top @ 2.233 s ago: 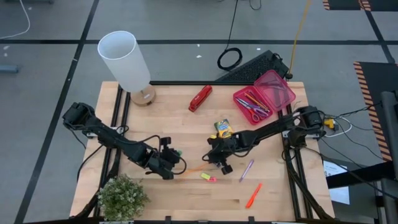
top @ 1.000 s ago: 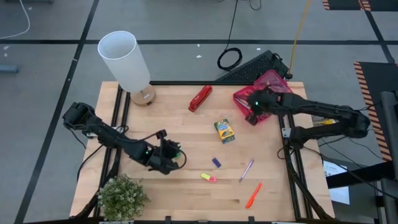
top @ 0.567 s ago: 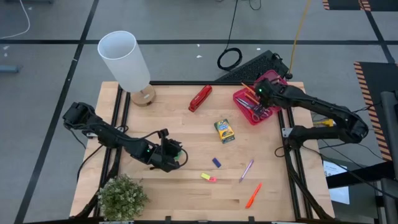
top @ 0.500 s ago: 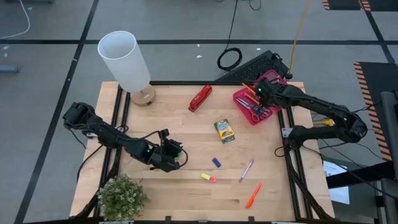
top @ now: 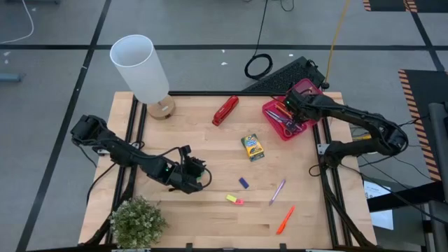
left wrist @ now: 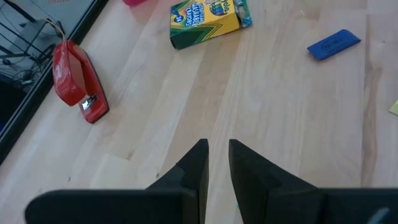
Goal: Pack school essentials
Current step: Put the orange pencil into the pink supply box
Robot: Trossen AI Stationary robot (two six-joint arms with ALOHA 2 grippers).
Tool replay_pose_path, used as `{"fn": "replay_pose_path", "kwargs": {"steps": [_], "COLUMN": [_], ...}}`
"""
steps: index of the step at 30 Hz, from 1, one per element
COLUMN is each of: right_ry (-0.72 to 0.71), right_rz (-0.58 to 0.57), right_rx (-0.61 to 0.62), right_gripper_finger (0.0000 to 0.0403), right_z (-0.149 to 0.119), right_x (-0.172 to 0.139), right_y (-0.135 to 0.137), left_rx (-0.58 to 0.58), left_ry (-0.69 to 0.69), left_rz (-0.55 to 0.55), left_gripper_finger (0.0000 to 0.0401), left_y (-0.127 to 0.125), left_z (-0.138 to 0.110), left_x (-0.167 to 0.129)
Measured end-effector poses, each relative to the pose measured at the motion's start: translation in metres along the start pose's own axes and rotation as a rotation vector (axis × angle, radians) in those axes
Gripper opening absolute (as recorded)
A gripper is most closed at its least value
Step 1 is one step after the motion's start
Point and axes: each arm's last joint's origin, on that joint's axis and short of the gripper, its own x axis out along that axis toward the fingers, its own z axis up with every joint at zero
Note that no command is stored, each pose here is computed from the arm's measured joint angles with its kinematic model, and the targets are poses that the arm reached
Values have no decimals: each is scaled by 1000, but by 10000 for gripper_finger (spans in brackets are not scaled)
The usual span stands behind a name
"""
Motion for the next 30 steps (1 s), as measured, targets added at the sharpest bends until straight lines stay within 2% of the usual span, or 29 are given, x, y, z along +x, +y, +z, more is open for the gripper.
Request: {"fn": "replay_pose_path", "kwargs": {"steps": [12, 30], "right_ry": [92, 69], "right_rz": [21, 23], "right_rx": [-19, -15], "right_gripper_finger": [18, 36], "right_z": [-13, -10], "right_x": [-4, -4], "right_y": [-1, -1], "left_rx": [12, -9], "left_ry": [0, 2], "left_rz": [0, -6], "left_gripper_finger": [65, 65], "left_y": [0, 0], "left_z": [0, 0], "left_x": [0, 0]}}
